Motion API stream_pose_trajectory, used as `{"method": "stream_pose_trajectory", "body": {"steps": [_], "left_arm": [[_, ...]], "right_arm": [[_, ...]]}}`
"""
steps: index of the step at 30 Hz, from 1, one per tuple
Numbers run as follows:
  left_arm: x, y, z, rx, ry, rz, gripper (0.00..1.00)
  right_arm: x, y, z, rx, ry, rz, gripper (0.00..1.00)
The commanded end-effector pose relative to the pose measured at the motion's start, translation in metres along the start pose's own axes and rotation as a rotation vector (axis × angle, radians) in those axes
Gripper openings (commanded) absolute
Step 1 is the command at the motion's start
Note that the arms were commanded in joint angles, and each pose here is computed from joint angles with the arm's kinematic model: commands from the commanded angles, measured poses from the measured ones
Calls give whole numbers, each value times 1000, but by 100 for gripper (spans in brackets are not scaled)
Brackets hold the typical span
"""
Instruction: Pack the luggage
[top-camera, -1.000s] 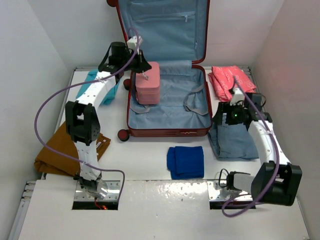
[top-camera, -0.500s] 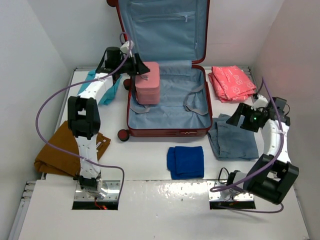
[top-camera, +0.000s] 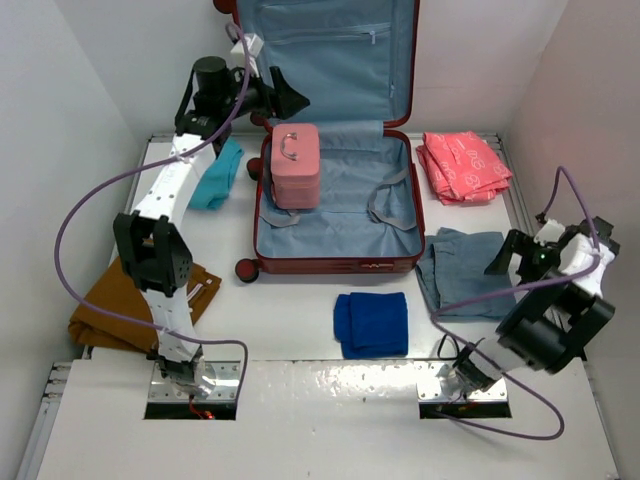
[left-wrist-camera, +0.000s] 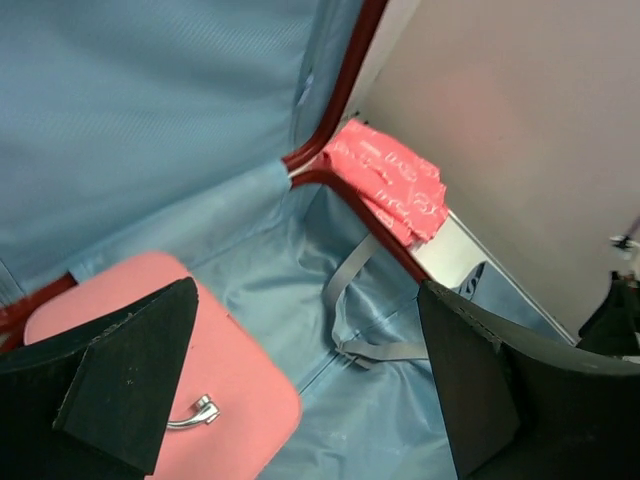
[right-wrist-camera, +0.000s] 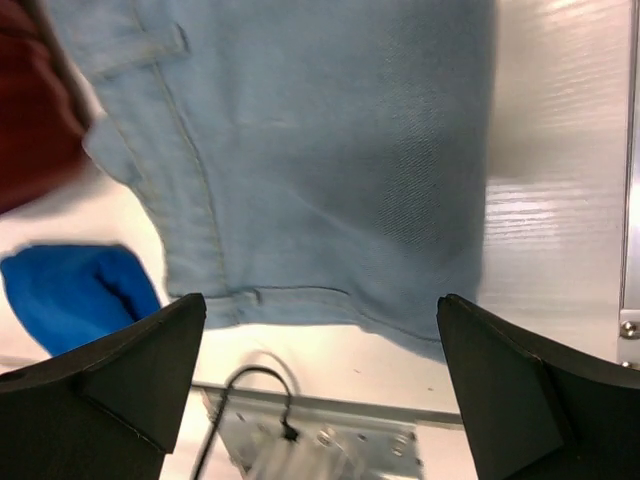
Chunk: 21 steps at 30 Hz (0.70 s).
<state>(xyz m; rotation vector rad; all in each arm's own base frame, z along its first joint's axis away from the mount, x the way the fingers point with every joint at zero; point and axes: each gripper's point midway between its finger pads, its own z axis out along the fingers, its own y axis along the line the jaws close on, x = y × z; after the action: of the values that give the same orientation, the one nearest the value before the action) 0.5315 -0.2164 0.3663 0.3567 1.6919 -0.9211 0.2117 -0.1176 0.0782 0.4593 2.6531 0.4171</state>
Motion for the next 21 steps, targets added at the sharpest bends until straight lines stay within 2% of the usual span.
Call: {"method": "stream_pose_trajectory", "body": {"steps": [1,6,10,16,21], "left_arm": [[-34,-33,-21,35,-59,101,97],[-36,-33,-31,1,-57,139,97],[-36,-35,-35,-9,-56,136,97],[-32,-27,-36,-47,-39,136,98],[-30,-21,-40,-87,-27,154,98]], "right_arm": [[-11,-16,4,-13,40,-100,99],[-31,-46,18,42,40,-158,99],[-32,-57,34,19,61,-210,99],[-25,-46,56,-126,140,-250,99],[-22,-38,76,-163,160,-258,96]]}}
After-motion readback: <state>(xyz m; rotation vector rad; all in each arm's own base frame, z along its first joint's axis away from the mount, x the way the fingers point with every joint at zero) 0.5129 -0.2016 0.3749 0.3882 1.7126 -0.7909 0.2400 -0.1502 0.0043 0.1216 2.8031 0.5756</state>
